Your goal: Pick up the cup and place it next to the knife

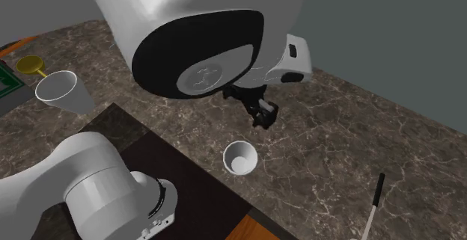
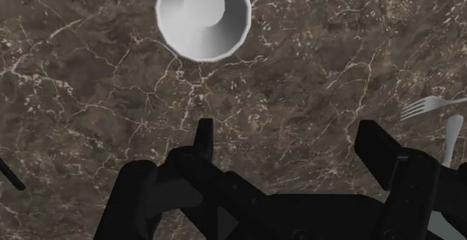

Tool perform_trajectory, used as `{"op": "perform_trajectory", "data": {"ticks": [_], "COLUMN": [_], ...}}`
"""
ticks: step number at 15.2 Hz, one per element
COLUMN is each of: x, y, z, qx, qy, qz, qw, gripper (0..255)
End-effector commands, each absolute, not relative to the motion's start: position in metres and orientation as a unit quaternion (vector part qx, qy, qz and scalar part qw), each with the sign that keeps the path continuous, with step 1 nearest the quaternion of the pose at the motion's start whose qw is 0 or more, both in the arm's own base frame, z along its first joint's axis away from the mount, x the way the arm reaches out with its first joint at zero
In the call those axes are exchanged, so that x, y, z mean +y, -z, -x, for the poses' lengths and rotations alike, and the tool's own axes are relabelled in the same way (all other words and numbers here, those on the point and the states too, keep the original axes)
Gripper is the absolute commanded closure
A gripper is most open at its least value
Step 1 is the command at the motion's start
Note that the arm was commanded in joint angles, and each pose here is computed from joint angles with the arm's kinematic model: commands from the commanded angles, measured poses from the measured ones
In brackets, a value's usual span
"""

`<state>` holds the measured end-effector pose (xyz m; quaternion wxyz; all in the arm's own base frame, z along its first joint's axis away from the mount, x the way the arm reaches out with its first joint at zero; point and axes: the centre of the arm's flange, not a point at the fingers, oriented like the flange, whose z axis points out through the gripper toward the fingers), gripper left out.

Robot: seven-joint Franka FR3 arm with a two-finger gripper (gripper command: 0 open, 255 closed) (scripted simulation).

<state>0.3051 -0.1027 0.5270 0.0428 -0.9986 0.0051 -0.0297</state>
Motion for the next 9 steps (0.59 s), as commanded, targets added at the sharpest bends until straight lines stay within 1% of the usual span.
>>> {"op": "perform_trajectory", "data": {"ticks": [1, 9], "x": [-0.121, -0.193], "y": [-0.506, -0.423], "z": [-0.3, -0.278], "qx": [0.006, 0.012], "qy": [0.026, 0.009], "qz": [0.998, 0.996], "qw": [0.052, 0.088], "gripper": [0, 0]}}
